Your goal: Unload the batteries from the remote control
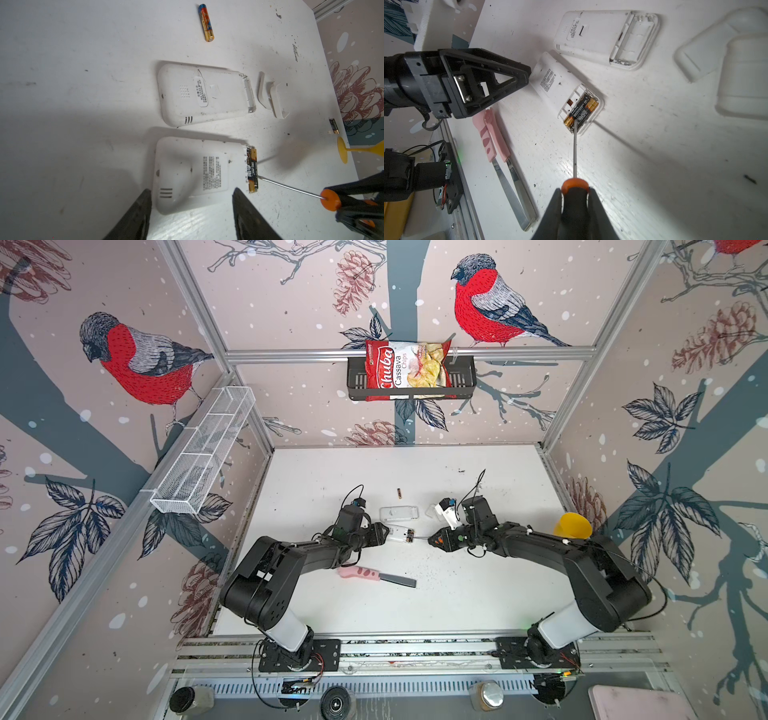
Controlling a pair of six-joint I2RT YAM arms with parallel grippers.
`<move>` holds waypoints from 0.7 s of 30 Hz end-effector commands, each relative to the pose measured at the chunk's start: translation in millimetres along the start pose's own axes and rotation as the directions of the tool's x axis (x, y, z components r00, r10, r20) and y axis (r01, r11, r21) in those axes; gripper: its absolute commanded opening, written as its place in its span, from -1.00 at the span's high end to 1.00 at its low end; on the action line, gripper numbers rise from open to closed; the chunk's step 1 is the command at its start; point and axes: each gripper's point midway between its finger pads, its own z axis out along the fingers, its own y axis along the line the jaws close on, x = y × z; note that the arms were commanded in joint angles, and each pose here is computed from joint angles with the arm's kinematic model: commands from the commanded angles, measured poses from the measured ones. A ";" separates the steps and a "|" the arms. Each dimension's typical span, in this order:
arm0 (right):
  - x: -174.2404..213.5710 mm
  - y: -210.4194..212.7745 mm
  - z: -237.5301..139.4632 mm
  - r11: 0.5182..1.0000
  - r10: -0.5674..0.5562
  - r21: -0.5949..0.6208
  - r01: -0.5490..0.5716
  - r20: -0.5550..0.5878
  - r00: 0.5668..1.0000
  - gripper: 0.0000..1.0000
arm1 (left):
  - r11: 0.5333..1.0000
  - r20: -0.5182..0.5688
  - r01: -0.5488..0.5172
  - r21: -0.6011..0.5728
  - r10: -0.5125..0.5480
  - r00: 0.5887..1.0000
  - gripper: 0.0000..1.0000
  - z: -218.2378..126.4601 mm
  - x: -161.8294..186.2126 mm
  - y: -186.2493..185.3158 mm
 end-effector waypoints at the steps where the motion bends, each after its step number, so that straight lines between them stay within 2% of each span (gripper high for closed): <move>1: -9.2 -2.7 -0.7 0.999 -0.035 0.026 0.034 0.029 0.999 1.00 | 1.000 0.009 -0.012 0.022 0.012 1.000 -0.20 1.1 -3.1 -3.6; 9: -19.7 -5.2 -12.7 0.997 -0.048 0.062 0.044 0.075 0.996 1.00 | 1.000 0.007 -0.013 0.018 0.012 1.000 -0.20 2.1 -2.1 -2.7; 21: -4.6 -6.3 -0.8 0.995 -0.069 0.075 0.067 0.017 0.997 1.00 | 1.000 0.004 -0.012 0.021 0.012 1.000 -0.15 3.8 -2.4 -2.7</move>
